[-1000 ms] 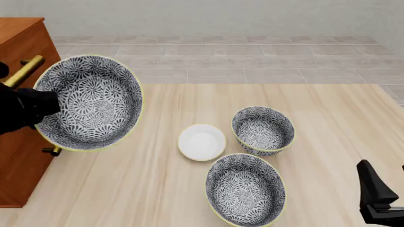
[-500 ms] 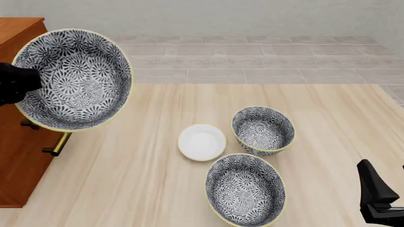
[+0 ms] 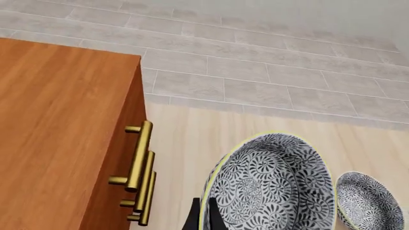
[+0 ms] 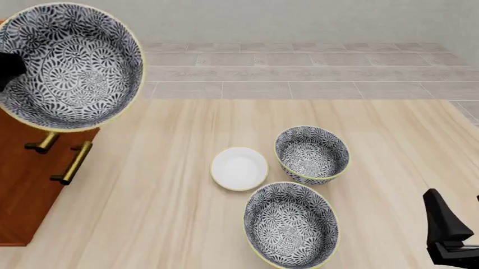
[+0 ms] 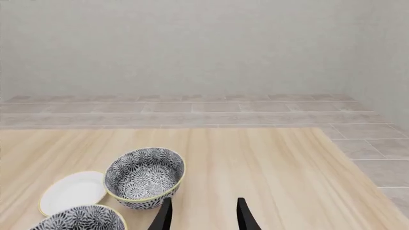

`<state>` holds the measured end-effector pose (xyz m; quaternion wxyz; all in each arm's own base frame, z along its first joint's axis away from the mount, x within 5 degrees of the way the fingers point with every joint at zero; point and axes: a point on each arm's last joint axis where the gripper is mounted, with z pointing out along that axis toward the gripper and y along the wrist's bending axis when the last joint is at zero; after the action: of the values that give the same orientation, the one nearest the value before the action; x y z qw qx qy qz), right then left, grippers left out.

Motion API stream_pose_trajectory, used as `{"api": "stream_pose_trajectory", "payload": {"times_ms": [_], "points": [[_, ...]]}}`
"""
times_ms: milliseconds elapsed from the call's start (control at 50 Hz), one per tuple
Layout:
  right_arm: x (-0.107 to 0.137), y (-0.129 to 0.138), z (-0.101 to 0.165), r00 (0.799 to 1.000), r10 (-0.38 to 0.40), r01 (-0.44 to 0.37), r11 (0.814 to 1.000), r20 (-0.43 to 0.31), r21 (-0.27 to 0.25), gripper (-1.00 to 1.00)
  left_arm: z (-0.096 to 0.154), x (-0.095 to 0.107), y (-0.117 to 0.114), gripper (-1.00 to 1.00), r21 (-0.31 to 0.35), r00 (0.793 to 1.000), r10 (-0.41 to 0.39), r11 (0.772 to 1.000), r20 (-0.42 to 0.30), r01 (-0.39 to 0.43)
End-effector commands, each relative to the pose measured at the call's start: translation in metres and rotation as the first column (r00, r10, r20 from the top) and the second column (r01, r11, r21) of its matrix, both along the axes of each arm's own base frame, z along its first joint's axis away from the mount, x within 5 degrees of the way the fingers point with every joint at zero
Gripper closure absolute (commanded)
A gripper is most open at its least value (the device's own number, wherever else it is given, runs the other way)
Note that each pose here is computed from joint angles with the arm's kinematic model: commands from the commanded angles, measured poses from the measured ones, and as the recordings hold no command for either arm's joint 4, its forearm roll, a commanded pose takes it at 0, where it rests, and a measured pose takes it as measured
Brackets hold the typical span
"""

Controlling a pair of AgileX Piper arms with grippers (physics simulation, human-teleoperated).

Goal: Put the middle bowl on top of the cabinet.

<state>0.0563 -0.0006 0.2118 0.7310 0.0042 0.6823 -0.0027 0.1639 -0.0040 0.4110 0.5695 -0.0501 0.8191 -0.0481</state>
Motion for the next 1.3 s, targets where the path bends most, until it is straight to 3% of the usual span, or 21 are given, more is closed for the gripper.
{"api": "stream_pose_trajectory", "payload": {"times_ms": [20,600,940,1300], "points": [[0.0,0.0,0.0,1.0,0.002,-0.002,1.0,0.004,0.005,-1.0,0.016,-0.001,0.002,1.0,-0.008,1.0,0.016,1.0,0.02,-0.016],[0.0,0.0,0.001,1.0,-0.005,0.005,1.0,0.014,0.012,-1.0,0.049,-0.001,0.009,1.0,-0.044,0.997,0.07,0.997,0.045,-0.068],[0.0,0.0,0.001,1.0,-0.007,0.007,1.0,0.015,0.012,-1.0,0.072,-0.001,0.02,1.0,-0.061,0.988,0.142,0.989,0.067,-0.138],[0.0,0.0,0.001,1.0,-0.005,0.005,1.0,0.013,0.014,-1.0,0.086,0.015,0.035,1.0,-0.074,0.973,0.219,0.974,0.071,-0.214]]}}
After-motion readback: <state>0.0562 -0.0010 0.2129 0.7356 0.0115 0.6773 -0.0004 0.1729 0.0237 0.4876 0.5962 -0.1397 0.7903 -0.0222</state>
